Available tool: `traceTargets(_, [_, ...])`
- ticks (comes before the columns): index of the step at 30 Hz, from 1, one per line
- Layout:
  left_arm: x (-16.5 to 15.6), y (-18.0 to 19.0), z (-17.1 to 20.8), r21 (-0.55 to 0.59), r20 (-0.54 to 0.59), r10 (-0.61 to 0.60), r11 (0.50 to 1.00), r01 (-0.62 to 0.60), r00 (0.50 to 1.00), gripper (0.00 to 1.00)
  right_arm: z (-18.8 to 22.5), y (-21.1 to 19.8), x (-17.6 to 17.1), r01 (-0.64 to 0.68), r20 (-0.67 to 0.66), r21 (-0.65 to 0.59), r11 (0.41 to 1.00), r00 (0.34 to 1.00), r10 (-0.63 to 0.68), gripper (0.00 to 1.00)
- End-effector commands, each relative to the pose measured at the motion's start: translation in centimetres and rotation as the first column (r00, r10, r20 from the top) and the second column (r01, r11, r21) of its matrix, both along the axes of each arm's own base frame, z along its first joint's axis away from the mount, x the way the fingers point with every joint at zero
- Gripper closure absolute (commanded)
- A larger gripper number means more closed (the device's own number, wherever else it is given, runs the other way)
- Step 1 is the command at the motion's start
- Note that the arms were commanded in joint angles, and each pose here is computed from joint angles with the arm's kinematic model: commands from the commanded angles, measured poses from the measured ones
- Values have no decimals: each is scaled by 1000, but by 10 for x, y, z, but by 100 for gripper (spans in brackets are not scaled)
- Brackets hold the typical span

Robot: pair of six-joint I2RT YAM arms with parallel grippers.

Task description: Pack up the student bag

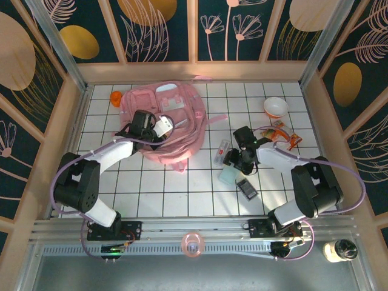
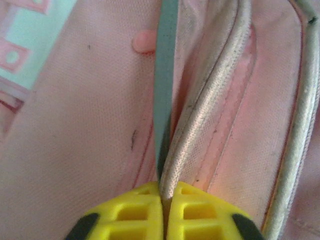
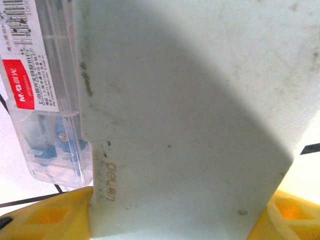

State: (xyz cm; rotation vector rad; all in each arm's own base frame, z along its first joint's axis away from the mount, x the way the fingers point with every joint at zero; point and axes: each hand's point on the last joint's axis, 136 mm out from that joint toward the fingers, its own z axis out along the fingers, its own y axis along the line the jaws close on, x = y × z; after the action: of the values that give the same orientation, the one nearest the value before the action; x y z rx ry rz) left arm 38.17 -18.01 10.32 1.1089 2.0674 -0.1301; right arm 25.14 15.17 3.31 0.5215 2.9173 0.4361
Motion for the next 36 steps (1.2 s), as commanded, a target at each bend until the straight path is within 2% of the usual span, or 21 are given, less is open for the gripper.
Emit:
traceTargets(1, [3, -9, 65, -155, 138, 24, 988, -2, 990, 100, 14, -2, 8, 17, 73, 11, 1000, 997, -17, 51])
traceTargets(7, [-8, -11, 114, -295, 191, 68, 955, -9, 979, 100, 49, 16, 12, 10, 160, 79, 997, 987, -23, 51])
traceTargets(11, [-6, -11, 131, -354, 161, 117, 934, -53, 980, 100, 82, 28, 14, 2, 218, 113, 994, 975, -27, 52])
traceTargets(18, [-4, -18, 166, -494, 110, 163, 865, -89, 980, 100, 140, 72, 5, -82, 302, 230, 970, 953, 9, 52])
traceTargets(20, [-2, -20, 172, -516, 94, 169, 851, -97, 981, 100, 158, 94, 2, -129, 331, 305, 943, 943, 22, 52])
traceTargets(24, [-3, -25, 183, -563, 70, 166, 821, -98, 984, 100, 189, 148, -4, -220, 384, 478, 850, 923, 23, 52])
traceTargets(27, [-7, -28, 195, -604, 68, 153, 793, -81, 986, 100, 199, 177, 1, -252, 397, 540, 803, 918, 21, 52])
traceTargets(30, [-10, -30, 203, -632, 75, 148, 772, -68, 986, 100, 195, 202, 12, -261, 384, 565, 783, 923, 31, 51])
traceTargets(36, [-14, -29, 213, -653, 85, 150, 755, -59, 985, 100, 176, 238, 47, -203, 349, 653, 729, 936, -52, 47])
